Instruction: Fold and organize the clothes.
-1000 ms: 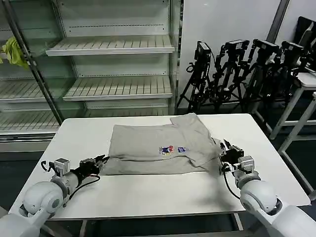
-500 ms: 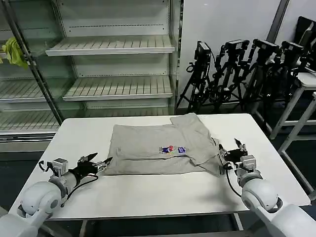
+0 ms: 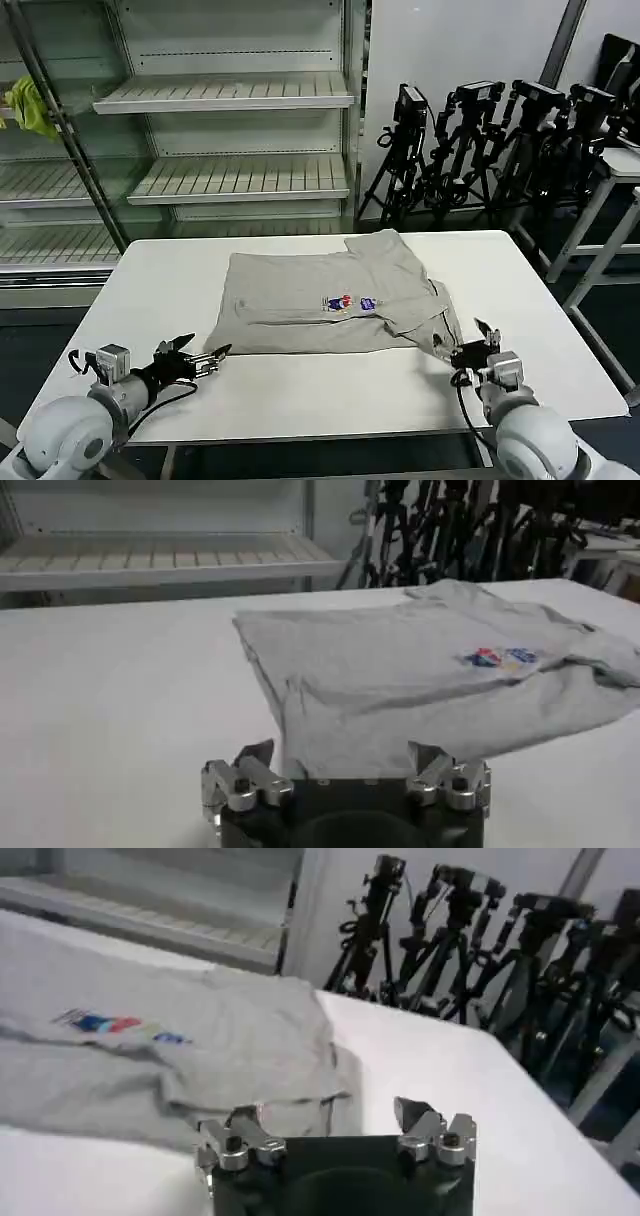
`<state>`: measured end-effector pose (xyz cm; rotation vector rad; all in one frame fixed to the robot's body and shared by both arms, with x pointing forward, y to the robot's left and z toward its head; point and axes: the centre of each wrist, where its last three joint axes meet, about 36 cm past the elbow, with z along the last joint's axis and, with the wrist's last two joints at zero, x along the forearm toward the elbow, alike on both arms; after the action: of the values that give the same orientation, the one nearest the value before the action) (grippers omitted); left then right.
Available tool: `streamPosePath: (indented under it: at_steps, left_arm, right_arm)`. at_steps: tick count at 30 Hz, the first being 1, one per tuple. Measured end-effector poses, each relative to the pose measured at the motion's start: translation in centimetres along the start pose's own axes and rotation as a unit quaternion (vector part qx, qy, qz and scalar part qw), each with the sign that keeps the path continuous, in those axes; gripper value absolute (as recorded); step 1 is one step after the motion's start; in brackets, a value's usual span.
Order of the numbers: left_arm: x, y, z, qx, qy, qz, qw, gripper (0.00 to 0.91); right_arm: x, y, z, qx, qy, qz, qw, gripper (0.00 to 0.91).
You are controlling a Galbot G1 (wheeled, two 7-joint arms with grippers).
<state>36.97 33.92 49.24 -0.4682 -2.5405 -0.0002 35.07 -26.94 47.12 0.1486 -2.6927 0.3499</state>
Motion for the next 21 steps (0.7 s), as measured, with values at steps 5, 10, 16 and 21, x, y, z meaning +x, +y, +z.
streamPosePath:
  at_steps: [5,10,16,21]
  left_arm:
    - [0.1,-0.4,0.9,0.005,0.008,0.004,1.000,0.907]
    - [0.1,-0.7,1.4,0.008,0.011,0.006,1.000,0.907]
    - [-0.1,-0.6,1.8,0.013,0.013,0.006,1.000,0.907]
    - [-0.4,-0.6,2.1,0.015,0.014,0.006,1.000,0.907]
  right_arm:
    - [0.5,0.7,0.7,-0.005,0.009,-0.008,1.000,0.907]
    - [0.5,1.2,1.2,-0.010,0.010,-0.012,1.000,0.907]
    - [0.0,1.4,1.7,-0.016,0.007,-0.012,1.000,0.776]
    - [-0.3,1.2,2.0,-0.016,0.004,-0.010,1.000,0.756]
